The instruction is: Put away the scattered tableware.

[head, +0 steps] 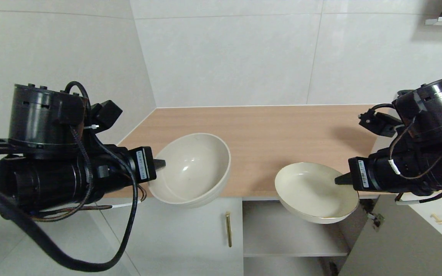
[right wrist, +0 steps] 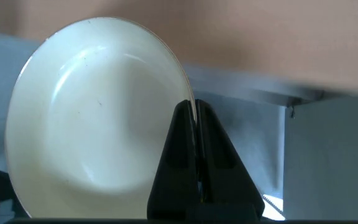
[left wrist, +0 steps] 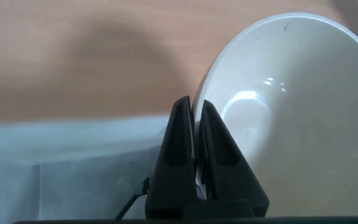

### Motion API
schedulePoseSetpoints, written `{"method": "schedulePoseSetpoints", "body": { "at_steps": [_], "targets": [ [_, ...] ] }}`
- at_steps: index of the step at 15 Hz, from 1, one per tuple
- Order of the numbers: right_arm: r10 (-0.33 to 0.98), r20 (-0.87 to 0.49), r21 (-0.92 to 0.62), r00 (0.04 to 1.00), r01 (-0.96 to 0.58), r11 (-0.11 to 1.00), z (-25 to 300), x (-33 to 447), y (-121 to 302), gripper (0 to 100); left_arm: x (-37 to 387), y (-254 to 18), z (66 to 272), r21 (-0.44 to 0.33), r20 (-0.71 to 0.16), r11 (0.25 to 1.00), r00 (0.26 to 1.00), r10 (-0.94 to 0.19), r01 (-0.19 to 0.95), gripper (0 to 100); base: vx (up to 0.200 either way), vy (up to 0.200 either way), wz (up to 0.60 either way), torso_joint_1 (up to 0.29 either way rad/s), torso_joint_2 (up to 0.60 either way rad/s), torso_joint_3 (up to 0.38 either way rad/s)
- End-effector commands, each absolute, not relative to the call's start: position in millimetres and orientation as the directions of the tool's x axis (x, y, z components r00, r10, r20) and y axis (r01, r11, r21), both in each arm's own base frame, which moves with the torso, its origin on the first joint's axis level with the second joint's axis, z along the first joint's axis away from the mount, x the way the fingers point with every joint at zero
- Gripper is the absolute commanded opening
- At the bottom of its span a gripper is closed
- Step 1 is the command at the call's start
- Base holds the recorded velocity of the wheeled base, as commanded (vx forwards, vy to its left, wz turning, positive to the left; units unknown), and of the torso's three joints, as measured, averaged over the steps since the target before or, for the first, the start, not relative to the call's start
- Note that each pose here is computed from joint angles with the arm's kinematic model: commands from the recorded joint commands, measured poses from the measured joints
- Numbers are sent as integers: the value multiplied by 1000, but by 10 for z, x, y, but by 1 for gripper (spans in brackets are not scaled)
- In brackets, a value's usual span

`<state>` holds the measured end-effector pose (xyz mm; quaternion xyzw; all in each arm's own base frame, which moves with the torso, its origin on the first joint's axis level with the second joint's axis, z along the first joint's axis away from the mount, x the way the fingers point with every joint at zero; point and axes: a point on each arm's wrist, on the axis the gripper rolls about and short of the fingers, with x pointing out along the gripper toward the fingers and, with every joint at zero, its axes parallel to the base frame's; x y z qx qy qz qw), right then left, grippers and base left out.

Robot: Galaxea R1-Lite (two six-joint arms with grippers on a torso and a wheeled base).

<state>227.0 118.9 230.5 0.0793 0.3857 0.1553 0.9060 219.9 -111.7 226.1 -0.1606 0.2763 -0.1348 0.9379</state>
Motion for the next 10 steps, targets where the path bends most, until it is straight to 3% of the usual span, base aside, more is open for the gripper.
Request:
{"method": "schedulePoseSetpoints", "body": {
  "at_steps": [1,4,10],
  "targets": [
    [344,-669,265,658,-221,939,2323,2255,1179,0,2213,-1135,2248,-374,-480,912,808,-343,165,0,-200,0,0,-2,-7,7],
    [342,-674,263,655,-221,939,2307,2264,1183,0,2219,-1155,2237,-373,-484,912,804,-347,169,0,-200,0,0,-7,2,4],
    [333,-674,259,660,-211,943,2250,2332,1199,0,2230,-1162,2232,-372,-484,913,804,-347,170,0,0,0,0,0,0,0]
  ]
}}
